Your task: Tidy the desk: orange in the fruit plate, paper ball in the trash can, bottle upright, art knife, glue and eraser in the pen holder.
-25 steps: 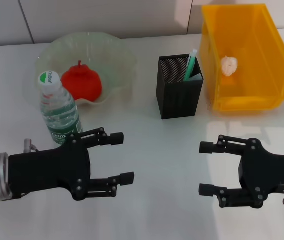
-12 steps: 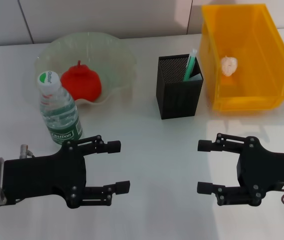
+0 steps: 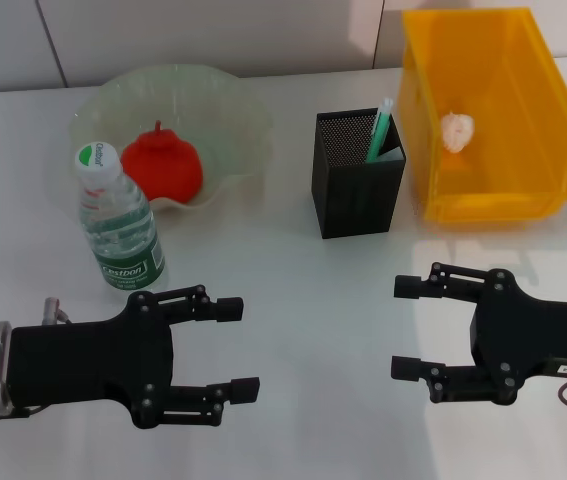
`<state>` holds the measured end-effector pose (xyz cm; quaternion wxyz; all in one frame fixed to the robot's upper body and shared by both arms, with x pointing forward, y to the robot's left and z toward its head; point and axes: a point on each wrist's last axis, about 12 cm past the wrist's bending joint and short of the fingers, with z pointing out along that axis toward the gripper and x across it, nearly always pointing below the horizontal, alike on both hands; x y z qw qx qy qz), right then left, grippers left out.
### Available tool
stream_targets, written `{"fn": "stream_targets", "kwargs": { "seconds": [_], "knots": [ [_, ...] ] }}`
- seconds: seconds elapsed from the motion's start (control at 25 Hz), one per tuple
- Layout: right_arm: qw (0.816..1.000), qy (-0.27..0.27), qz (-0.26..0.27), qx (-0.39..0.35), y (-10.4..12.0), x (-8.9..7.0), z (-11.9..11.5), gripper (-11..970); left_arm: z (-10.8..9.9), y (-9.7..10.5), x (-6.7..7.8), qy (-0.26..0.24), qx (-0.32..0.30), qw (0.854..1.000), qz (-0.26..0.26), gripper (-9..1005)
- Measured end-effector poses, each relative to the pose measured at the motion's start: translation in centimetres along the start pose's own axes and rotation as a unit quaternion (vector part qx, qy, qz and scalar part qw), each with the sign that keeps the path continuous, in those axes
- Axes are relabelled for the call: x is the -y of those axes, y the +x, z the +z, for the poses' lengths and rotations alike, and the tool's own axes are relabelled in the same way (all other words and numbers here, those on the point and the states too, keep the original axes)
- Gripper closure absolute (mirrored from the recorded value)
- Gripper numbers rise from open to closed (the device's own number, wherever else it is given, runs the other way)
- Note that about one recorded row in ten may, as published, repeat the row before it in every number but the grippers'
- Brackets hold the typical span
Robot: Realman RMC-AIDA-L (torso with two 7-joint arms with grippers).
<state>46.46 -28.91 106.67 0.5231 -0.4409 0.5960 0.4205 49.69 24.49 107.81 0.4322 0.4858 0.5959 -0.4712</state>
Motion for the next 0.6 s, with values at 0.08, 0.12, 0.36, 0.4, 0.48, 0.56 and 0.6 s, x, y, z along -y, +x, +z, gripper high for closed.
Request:
{"fn": "stream_targets", "kwargs": {
  "seconds": [0.08, 0.12, 0.36, 0.4, 0.48, 0.56, 0.6],
  "knots": [
    [1.0, 0.0, 0.0, -0.001, 0.02, 0.01, 0.01, 176, 0.09, -0.02, -0.02, 0.001, -0.001, 1.0, -0.002, 182],
    [1.0, 0.0, 0.0, -0.001, 0.04, 0.0, 0.01, 176, 0.13, -0.02, -0.01, 0.002, 0.0, 1.0, -0.002, 182],
    [1.0, 0.003, 0.001, -0.001, 0.07, -0.02, -0.01, 176, 0.29, 0.03, 0.08, 0.002, 0.002, 1.0, -0.003, 182],
    [1.0, 0.003, 0.001, -0.001, 0.07, -0.02, -0.01, 176, 0.29, 0.03, 0.08, 0.002, 0.002, 1.0, -0.003, 182],
    [1.0, 0.003, 0.001, -0.001, 0.09, -0.01, 0.01, 176, 0.33, 0.04, 0.1, 0.002, 0.003, 1.0, -0.001, 182],
    [1.0, 0.005, 0.002, -0.001, 0.13, 0.01, 0.03, 176, 0.36, 0.05, 0.11, 0.002, 0.003, 1.0, 0.0, 182],
    [1.0, 0.006, 0.002, -0.001, 0.14, 0.02, 0.05, 176, 0.37, 0.06, 0.11, 0.002, 0.004, 1.0, 0.0, 182]
  ]
}}
